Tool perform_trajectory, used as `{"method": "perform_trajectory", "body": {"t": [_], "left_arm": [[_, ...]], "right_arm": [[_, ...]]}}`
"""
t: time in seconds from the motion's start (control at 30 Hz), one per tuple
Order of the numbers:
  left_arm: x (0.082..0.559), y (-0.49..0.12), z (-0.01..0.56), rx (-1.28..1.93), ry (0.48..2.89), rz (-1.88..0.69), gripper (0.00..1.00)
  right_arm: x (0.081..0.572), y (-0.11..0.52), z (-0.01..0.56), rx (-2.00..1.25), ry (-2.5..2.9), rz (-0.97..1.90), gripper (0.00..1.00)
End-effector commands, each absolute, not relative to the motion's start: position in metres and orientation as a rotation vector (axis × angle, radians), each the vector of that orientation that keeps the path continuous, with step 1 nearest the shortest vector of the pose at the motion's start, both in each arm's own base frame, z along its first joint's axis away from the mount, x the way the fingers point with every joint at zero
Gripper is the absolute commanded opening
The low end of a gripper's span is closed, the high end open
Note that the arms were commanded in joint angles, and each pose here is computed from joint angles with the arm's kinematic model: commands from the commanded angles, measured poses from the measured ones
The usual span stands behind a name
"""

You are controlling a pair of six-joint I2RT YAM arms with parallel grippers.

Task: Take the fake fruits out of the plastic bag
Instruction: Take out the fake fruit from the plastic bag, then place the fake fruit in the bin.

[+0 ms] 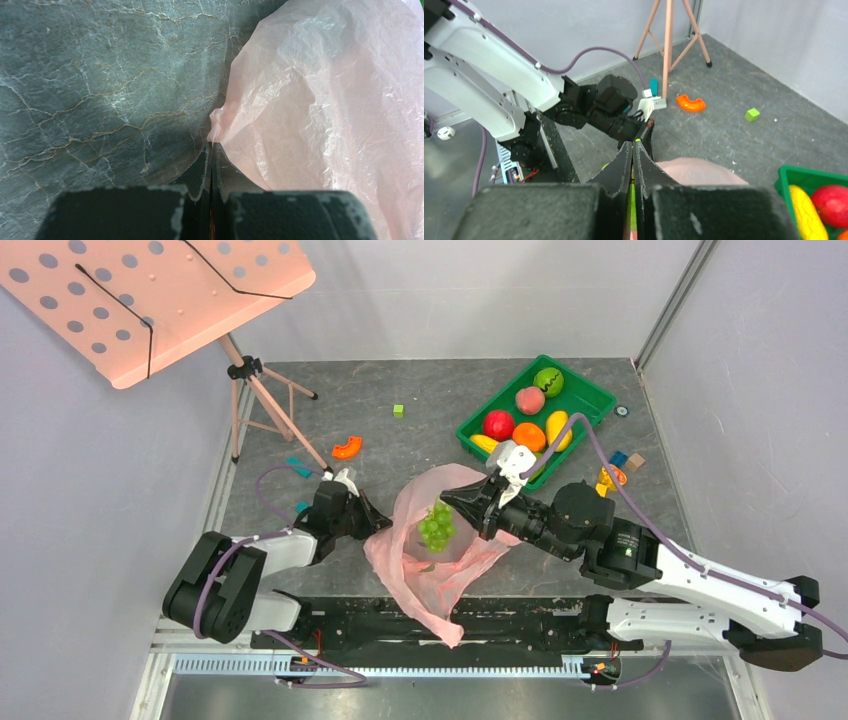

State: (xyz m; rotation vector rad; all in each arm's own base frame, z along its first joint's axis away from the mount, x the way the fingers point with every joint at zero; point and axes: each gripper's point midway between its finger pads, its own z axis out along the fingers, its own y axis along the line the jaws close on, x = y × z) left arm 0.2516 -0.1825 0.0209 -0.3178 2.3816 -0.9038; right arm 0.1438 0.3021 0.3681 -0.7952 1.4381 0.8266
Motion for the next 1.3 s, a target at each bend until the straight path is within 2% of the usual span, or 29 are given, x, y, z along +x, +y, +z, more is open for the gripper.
{"method": "perform_trajectory", "body": {"t": [0.0,0.27,0.57,0.87,1.27], "left_arm": [[0.256,-0.182,0.027,-0.335,2.348,-0.903,0.02],[0.256,-0.182,0.03,-0.336,2.344,-0.912,0.02],[0.256,-0.183,0.03,-0.337,2.348,-0.915,0.02],[0.255,-0.184,0.035,-0.311,2.338,-0.919,0.02],[0.256,-0.176,0.06,-0.422,2.289,-0.904,0.02]], "right_arm": [[0.15,0.298,0.42,-0.745,1.336,0.8,0.0],[0.176,0.294,0.469,-0.671,1.292,0.652,0.0],[0.217,0.269,0.489,-0.509,1.323,0.504,0.0],[0.288,0.252,0.462,-0.416,1.447,0.369,0.0],[0.373,0.178,0.393,-0.251,1.608,0.214,0.0]]}}
